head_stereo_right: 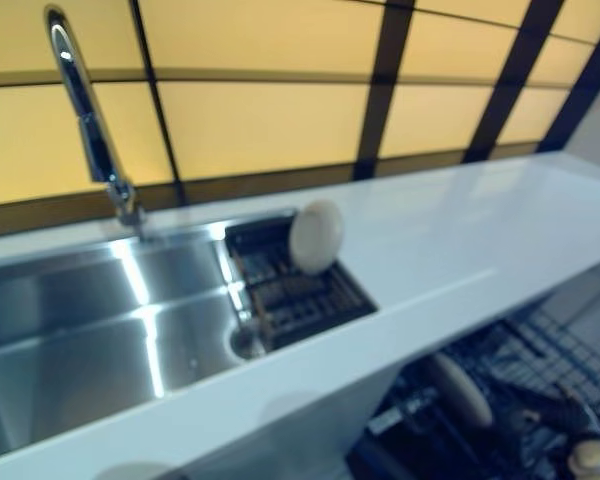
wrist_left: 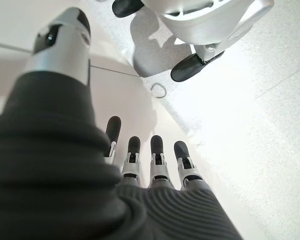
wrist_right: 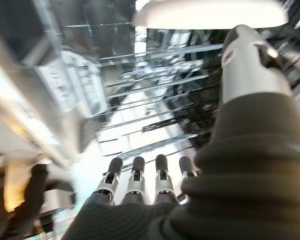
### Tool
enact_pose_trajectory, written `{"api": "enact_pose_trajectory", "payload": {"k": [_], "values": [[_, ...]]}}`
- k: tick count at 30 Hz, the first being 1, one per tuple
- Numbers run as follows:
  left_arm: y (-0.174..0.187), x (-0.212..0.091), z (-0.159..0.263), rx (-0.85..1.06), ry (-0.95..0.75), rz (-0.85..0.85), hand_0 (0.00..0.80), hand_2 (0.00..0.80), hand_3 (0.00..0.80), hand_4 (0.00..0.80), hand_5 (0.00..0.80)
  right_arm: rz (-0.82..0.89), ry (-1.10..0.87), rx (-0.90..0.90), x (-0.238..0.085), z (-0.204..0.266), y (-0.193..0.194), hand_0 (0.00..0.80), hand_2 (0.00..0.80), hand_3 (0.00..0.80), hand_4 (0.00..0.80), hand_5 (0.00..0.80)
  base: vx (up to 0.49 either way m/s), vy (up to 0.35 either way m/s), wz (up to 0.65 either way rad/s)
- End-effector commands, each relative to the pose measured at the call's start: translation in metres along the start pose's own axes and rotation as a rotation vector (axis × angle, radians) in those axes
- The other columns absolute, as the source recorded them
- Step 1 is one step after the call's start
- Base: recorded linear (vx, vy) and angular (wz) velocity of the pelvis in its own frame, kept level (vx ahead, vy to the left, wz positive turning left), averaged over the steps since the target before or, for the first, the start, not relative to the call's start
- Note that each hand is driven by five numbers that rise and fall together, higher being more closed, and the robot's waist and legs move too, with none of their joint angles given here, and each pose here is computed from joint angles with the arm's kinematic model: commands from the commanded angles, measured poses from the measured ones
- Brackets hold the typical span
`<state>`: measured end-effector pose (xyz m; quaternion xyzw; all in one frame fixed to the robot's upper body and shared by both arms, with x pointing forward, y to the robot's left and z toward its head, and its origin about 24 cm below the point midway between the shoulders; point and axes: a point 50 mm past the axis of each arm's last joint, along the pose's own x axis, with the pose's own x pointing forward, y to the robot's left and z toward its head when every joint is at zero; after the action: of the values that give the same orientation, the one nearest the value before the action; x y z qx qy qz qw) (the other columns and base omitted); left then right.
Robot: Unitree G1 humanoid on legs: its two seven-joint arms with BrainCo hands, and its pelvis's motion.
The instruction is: Take plates into dishwasher
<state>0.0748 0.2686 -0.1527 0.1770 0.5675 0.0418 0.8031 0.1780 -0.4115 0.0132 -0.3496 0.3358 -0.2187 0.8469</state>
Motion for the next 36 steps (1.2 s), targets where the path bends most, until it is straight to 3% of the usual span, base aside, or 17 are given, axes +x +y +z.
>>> {"api": "enact_pose_trajectory", "payload": {"k": [1,7,19,36], "values": [[0.018,0.006,0.054,-0.112,-0.165,0.093,0.000,0.000,0.000,0.000,0.000,-0.176,-0.066,0.041,0.005,0.023,-0.052,0.000,0.000,0.000,0.000,0.000,-0.020,0.054,-0.25],[0.019,0.006,0.058,-0.126,-0.171,0.102,0.000,0.000,0.000,0.000,0.000,-0.242,-0.101,0.128,0.001,0.026,-0.065,0.000,0.000,0.000,0.000,0.000,-0.022,0.034,-0.12],[0.018,0.006,0.057,-0.168,-0.162,0.115,0.000,0.000,0.000,0.000,0.000,-0.367,-0.449,0.188,-0.023,0.099,-0.103,0.000,0.000,0.000,0.000,0.000,-0.021,0.023,-0.08],[0.021,0.005,0.049,-0.144,-0.153,0.118,0.000,0.000,0.000,0.000,0.000,-0.296,-0.876,0.135,-0.066,0.197,-0.144,0.000,0.000,0.000,0.000,0.000,0.002,-0.010,-0.01]]}}
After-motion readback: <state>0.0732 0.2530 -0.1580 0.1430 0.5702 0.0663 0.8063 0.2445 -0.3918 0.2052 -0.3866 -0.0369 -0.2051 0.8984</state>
